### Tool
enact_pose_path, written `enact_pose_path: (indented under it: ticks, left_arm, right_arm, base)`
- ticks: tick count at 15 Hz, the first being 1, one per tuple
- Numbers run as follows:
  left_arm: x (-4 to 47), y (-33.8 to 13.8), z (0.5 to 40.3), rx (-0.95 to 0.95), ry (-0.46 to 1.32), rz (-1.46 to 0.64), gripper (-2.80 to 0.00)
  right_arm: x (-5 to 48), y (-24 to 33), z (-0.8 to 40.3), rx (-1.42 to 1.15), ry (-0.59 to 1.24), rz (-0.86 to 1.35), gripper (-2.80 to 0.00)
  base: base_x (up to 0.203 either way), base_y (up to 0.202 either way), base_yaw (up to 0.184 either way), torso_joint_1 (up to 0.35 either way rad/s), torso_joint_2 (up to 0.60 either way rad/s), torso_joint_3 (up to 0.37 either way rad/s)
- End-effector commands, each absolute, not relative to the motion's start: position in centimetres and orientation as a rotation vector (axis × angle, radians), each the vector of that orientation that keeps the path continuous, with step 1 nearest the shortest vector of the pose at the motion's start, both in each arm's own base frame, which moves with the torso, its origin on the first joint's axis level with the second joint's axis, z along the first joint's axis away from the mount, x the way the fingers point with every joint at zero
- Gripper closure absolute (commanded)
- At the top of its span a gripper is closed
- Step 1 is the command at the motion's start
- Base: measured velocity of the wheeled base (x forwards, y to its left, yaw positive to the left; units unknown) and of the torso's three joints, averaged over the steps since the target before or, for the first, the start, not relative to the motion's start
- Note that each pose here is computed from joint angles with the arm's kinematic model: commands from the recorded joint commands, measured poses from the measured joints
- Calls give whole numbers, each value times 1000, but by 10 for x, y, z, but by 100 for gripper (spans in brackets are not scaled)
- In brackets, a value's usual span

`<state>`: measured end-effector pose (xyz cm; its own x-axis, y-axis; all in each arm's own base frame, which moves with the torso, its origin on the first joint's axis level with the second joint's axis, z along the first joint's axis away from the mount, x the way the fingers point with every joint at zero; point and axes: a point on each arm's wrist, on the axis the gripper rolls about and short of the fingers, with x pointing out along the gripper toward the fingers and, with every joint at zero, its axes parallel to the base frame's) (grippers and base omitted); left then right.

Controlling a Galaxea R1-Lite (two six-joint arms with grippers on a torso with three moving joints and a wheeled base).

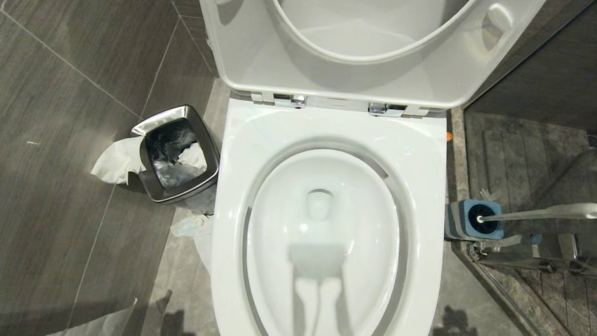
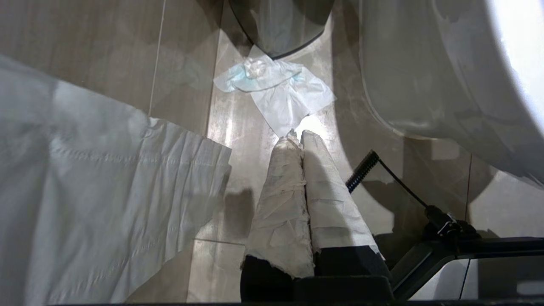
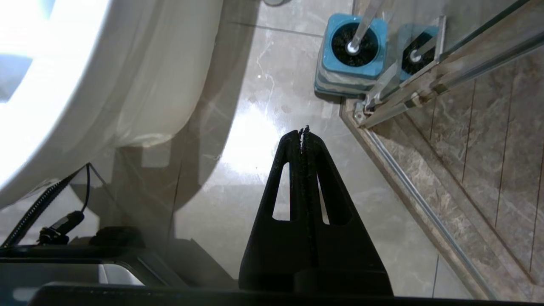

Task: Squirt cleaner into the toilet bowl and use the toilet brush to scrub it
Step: Pour in the cleaning agent

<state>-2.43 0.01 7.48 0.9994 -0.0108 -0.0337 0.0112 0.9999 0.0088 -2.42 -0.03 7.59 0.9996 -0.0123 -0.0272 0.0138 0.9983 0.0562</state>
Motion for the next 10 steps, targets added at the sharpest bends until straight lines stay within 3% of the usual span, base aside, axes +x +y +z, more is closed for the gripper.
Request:
enact_pose_path:
  ticks: [1,10]
  left_arm:
    - [-24,0,75,9,35,-9,0]
    - [-24,0,75,9,34,-11,0]
  right_arm:
    - [-24,0,76,57,27,-13,0]
    - [-19,0,77,57,100,-16,0]
  base:
    - [0,0,0,6,6,-133]
    - [0,0,0,1,1,-15]
